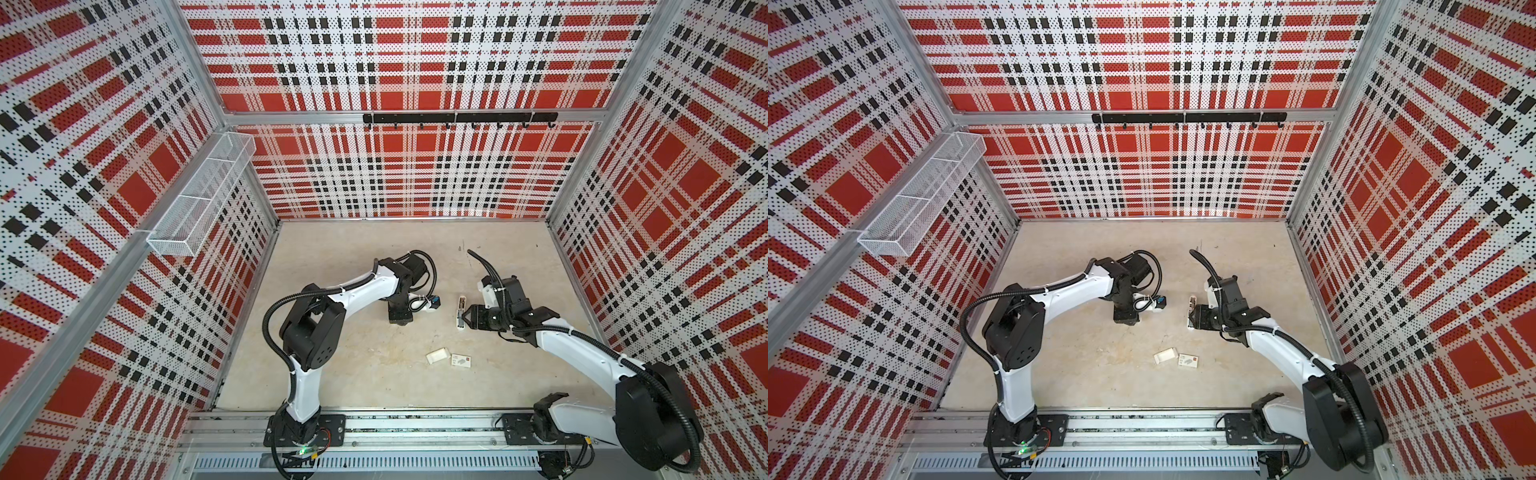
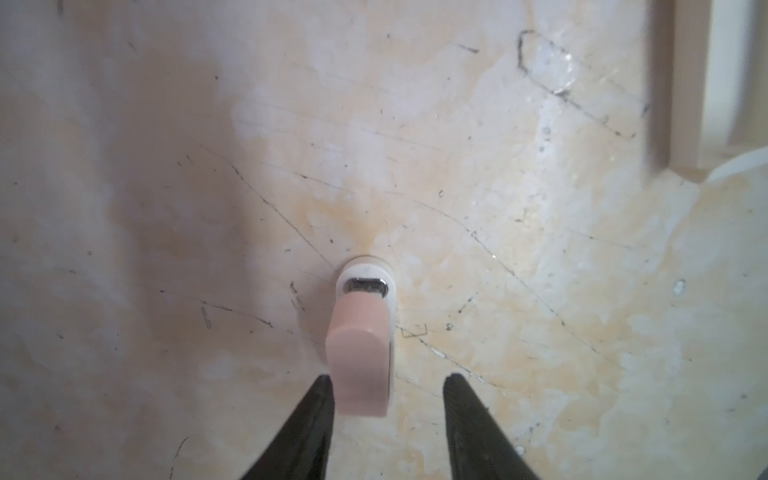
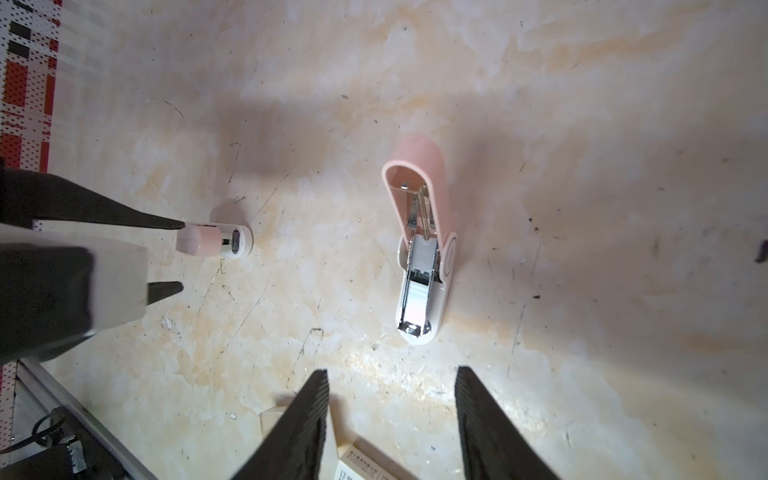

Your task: Load the staples into the stapler

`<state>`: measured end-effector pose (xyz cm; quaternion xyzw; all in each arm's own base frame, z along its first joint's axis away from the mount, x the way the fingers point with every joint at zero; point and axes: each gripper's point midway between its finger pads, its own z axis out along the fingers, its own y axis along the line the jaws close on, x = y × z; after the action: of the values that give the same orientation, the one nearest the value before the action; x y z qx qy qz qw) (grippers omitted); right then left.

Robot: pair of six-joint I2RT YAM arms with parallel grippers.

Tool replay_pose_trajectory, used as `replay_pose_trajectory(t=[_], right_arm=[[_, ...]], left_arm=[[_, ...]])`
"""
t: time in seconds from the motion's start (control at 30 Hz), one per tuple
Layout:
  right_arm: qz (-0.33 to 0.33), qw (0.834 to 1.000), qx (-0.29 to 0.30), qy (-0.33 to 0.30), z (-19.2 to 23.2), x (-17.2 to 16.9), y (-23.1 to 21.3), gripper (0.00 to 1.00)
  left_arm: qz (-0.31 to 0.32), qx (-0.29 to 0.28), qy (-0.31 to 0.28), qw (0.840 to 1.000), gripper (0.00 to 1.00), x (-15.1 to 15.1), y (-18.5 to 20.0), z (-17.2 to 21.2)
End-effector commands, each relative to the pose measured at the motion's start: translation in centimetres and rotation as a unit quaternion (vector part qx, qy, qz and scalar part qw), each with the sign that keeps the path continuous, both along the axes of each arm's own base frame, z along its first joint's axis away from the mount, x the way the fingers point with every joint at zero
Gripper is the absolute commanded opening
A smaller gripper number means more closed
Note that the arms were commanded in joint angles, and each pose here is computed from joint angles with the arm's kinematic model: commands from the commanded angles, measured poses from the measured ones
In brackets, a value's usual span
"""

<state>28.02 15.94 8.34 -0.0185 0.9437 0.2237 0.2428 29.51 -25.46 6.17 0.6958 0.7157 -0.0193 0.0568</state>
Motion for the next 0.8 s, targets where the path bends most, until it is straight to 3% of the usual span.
replay_pose_trajectory(t=[0.0,0.77], right_arm=[[0.003,1.0,-0.011,-0.02,-0.3,0.9,0.3,0.54],[0.038,0.995,-0.089,-0.012,-4.6,3.9,2.3,0.56]], left_arm=[[0.004,-0.024,-0.009,1.0,0.48,0.1,0.1,2.7],[0.106,-0.14,0.001,0.985,0.54,0.8,3.6,9.0]])
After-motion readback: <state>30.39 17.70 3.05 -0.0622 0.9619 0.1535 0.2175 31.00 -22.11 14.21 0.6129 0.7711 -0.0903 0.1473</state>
